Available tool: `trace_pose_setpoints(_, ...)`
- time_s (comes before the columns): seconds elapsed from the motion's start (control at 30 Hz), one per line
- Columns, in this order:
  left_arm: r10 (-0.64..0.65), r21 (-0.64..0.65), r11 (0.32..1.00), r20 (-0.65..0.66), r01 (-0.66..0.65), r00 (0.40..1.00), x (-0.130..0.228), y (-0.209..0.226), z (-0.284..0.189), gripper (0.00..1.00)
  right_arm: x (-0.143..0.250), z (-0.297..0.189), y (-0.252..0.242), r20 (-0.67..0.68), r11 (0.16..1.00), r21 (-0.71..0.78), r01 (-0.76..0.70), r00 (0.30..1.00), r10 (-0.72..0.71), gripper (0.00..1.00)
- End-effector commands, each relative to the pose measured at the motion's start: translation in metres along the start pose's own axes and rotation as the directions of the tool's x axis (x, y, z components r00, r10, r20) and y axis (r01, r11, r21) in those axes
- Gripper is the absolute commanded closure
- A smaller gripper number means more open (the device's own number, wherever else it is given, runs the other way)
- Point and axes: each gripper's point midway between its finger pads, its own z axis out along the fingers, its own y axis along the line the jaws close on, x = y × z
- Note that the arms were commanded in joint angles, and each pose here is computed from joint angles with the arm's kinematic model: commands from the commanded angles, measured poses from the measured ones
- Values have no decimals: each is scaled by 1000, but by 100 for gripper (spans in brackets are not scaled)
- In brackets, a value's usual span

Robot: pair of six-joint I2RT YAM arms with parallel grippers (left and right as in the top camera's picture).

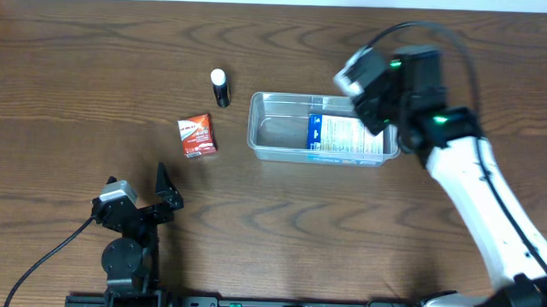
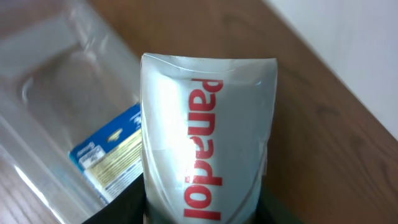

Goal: Pack container
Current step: 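Lift the Panadol box and carry it left over the container, then lower the Panadol box into the container beside the blue box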

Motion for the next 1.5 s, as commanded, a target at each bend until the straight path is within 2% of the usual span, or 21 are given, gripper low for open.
trace_pose_setpoints(0.0, 13, -40, 999, -41, -14, 999, 16, 9, 1, 2, 9, 17, 10, -79, 973, -1, 229, 970, -228, 65)
trace_pose_setpoints(0.07, 13, -40, 999, -41, -14, 999, 16, 9, 1, 2, 14, 27, 18, -98, 959, -33, 283, 954, -285, 69)
trace_pose_setpoints(0.17, 13, -40, 999, -41, -14, 999, 16, 9, 1, 2, 25, 37, 25, -129, 936, -79, 342, 928, -350, 70)
trace_pose_setpoints(0.2, 13, -40, 999, -41, -14, 999, 16, 9, 1, 2, 28, 39, 25, -136, 930, -89, 358, 920, -367, 67)
trace_pose_setpoints(0.27, 13, -40, 999, -41, -14, 999, 16, 9, 1, 2, 33, 42, 25, -149, 924, -101, 369, 913, -380, 50)
trace_pose_setpoints(0.33, 13, -40, 999, -41, -14, 999, 16, 9, 1, 2, 37, 45, 25, -160, 924, -112, 366, 911, -380, 45)
trace_pose_setpoints(0.53, 13, -40, 999, -41, -14, 999, 16, 9, 1, 2, 61, 49, 27, -213, 894, -187, 407, 871, -442, 48)
trace_pose_setpoints(0.73, 13, -40, 999, -41, -14, 999, 16, 9, 1, 2, 61, 52, 24, -170, 907, -204, 368, 899, -403, 50)
trace_pose_setpoints(0.83, 13, -40, 999, -41, -14, 999, 16, 9, 1, 2, 50, 54, 27, -138, 939, -190, 286, 939, -314, 54)
trace_pose_setpoints(0.93, 13, -40, 999, -41, -14, 999, 16, 9, 1, 2, 38, 57, 22, -127, 985, -130, 117, 983, -134, 82)
trace_pose_setpoints(0.97, 13, -40, 999, -41, -14, 999, 16, 9, 1, 2, 33, 58, 19, -119, 994, -105, 23, 992, -35, 92)
trace_pose_setpoints(1.0, 13, -40, 999, -41, -14, 999, 16, 9, 1, 2, 29, 59, 17, -114, 994, -87, -67, 992, 57, 99)
trace_pose_setpoints(1.07, 13, -40, 999, -41, -14, 999, 16, 9, 1, 2, 23, 60, 18, -106, 967, -63, -246, 965, 239, 99)
trace_pose_setpoints(1.13, 13, -40, 999, -41, -14, 999, 16, 9, 1, 2, 19, 60, 21, -105, 928, -55, -368, 927, 361, 99)
trace_pose_setpoints(1.3, 13, -40, 999, -41, -14, 999, 16, 9, 1, 2, 5, 61, 36, -93, 865, -51, -500, 864, 494, 99)
trace_pose_setpoints(1.47, 13, -40, 999, -41, -14, 999, 16, 9, 1, 2, 8, 65, 38, -86, 771, 59, -635, 766, 637, 99)
